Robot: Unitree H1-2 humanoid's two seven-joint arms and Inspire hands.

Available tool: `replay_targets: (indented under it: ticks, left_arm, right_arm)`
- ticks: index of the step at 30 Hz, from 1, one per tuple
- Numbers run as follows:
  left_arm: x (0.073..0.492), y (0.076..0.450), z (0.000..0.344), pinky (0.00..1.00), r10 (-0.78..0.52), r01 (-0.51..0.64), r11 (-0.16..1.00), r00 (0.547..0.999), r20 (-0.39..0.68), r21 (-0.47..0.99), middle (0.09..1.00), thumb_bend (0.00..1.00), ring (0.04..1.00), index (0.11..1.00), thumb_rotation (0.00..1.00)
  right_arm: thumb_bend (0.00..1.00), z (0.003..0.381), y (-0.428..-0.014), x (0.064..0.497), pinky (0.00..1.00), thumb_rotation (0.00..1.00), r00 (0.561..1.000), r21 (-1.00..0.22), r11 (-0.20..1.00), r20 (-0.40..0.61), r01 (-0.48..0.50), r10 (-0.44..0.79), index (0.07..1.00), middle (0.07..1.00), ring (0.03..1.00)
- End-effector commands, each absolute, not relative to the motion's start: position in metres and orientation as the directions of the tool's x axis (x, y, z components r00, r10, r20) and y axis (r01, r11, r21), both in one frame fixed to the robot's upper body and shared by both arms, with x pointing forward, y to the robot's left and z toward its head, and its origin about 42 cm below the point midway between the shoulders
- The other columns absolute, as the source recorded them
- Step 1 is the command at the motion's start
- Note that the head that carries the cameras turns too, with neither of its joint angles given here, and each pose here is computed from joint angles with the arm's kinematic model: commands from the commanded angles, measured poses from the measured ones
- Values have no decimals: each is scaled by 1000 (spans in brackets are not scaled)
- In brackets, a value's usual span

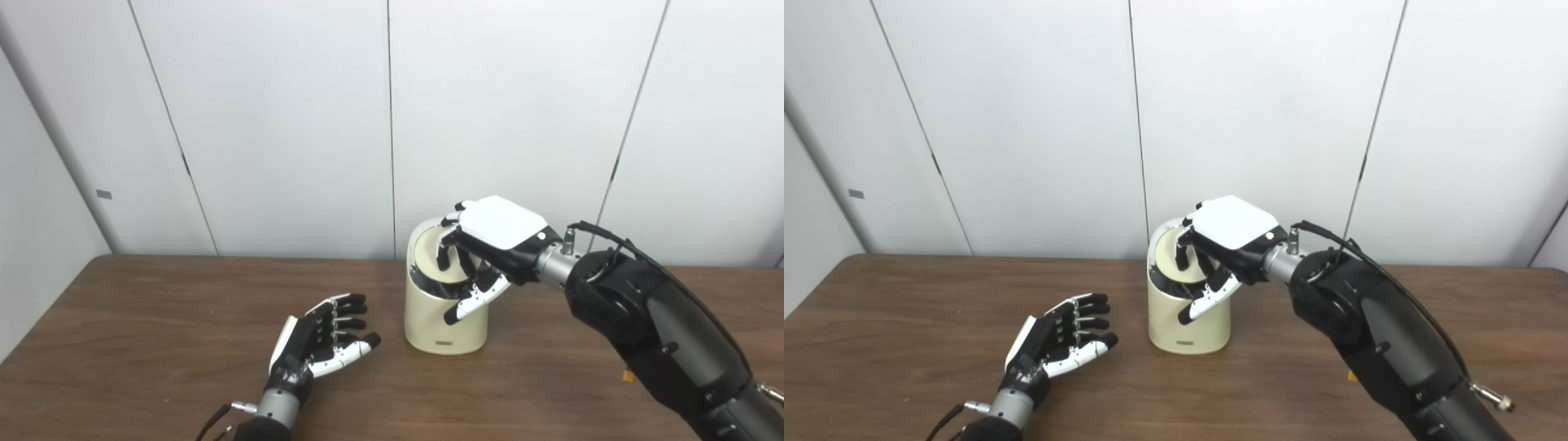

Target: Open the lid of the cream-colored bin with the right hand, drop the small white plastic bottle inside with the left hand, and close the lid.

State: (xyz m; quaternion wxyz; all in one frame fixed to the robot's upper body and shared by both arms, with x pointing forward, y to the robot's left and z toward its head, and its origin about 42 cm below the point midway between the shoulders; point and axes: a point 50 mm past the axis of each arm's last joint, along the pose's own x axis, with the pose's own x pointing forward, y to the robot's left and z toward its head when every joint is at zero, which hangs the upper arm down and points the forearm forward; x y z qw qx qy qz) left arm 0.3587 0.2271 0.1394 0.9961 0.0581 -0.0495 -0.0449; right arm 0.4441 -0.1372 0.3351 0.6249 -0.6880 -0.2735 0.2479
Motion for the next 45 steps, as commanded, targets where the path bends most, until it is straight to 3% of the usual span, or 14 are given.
replay_targets:
  ticks: [1,7,17,26,40,45]
  left_arm:
    - [366,224,159,602,-100,77,988,979,178,130,754,701,692,756,155]
    - [365,223,160,606,-103,80,989,978,181,127,756,705,695,757,156]
    - [364,223,159,603,-104,82,988,979,177,129,757,701,695,761,153]
    - [365,222,160,606,-100,79,989,979,179,122,753,696,693,755,149]
    - [365,224,162,601,-96,73,989,979,179,132,749,696,687,754,145]
    - [365,223,162,604,-98,75,988,979,181,131,751,694,689,755,148]
  right_arm:
    - [733,338,-133,446,945,582,721,-989,-140,-61,49,690,603,792,886]
    - [734,338,-130,447,953,589,711,-984,-176,-98,38,697,581,806,906]
    - [757,339,-126,450,961,503,693,-986,-161,-94,32,714,524,788,894]
    - [758,339,-124,453,963,533,693,-984,-175,-106,29,713,519,781,877]
    - [746,338,-116,457,946,595,693,-979,-201,-117,41,712,562,801,886]
    - [745,335,-117,455,947,554,682,-985,-167,-97,37,725,598,795,880]
